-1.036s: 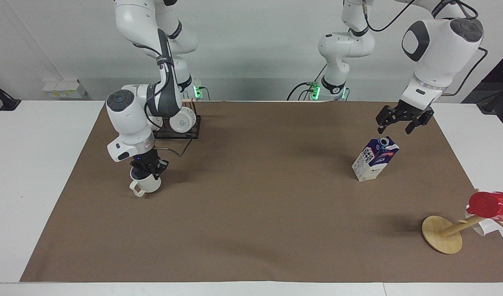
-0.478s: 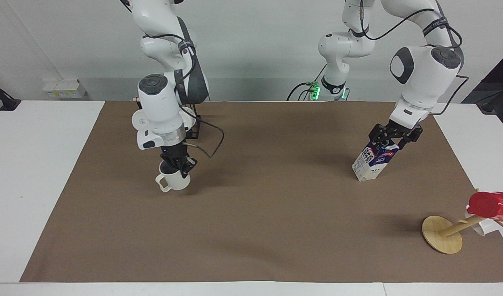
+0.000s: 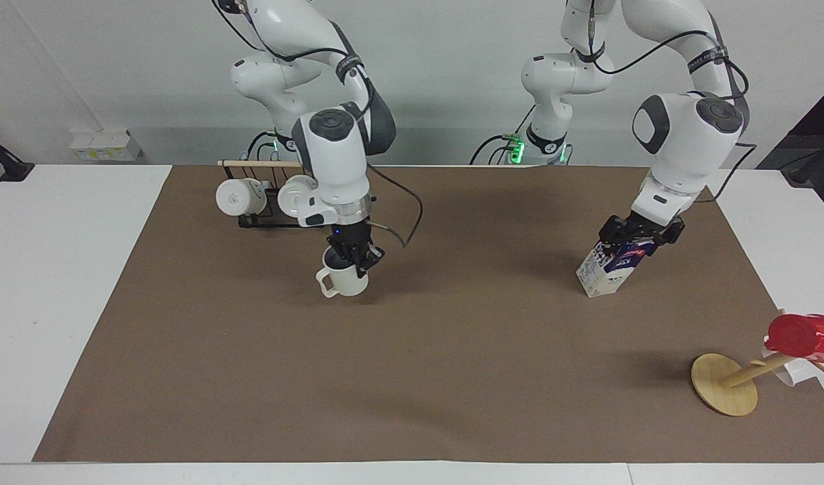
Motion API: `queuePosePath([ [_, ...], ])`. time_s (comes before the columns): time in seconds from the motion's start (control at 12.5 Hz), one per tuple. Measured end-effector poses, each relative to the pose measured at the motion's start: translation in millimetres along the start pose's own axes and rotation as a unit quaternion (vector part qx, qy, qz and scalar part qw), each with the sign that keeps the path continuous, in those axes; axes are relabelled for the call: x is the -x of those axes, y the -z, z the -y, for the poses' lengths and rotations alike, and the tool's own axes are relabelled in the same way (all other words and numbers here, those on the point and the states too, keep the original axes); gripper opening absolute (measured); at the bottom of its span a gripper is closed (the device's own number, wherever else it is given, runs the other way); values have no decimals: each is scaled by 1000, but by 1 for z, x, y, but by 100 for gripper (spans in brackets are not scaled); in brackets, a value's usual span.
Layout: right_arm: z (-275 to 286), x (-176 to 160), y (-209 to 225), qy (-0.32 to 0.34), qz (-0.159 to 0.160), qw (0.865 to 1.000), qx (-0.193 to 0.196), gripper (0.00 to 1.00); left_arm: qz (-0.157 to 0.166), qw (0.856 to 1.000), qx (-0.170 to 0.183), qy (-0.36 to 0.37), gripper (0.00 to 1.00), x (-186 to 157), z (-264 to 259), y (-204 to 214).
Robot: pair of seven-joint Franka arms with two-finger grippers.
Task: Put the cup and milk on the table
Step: 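Carry the mug with the right gripper toward the table center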
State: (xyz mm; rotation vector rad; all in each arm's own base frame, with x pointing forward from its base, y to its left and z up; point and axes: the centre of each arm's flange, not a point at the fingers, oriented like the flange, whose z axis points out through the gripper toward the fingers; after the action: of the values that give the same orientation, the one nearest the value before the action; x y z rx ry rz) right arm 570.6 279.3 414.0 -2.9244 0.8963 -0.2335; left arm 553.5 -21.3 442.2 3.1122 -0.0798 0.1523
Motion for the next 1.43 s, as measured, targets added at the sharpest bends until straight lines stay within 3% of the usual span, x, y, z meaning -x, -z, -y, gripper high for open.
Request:
queuePosePath([
  [0.56, 63, 81, -34, -23, -11, 1000, 17, 4, 1, 1000, 0, 3, 100, 3, 4, 7],
  [0.64, 66, 89, -37, -22, -10, 1000, 18, 4, 2, 1000, 0, 3, 92, 3, 4, 8],
  [0.72, 68, 94, -40, -19, -10, 1000, 20, 4, 1, 1000, 0, 4, 92, 4, 4, 10],
  [0.8, 69, 96, -41, -18, -10, 1000, 20, 4, 1, 1000, 0, 4, 83, 4, 4, 11],
  [0.96, 70, 95, -42, -19, -10, 1000, 20, 4, 4, 1000, 0, 4, 52, 6, 4, 13],
  [1.04, 70, 97, -43, -17, -10, 1000, 21, 4, 5, 1000, 0, 4, 44, 6, 4, 13],
  [1.43, 79, 119, -52, -6, -9, 1000, 18, 4, 5, 1000, 0, 5, 39, 6, 4, 15],
])
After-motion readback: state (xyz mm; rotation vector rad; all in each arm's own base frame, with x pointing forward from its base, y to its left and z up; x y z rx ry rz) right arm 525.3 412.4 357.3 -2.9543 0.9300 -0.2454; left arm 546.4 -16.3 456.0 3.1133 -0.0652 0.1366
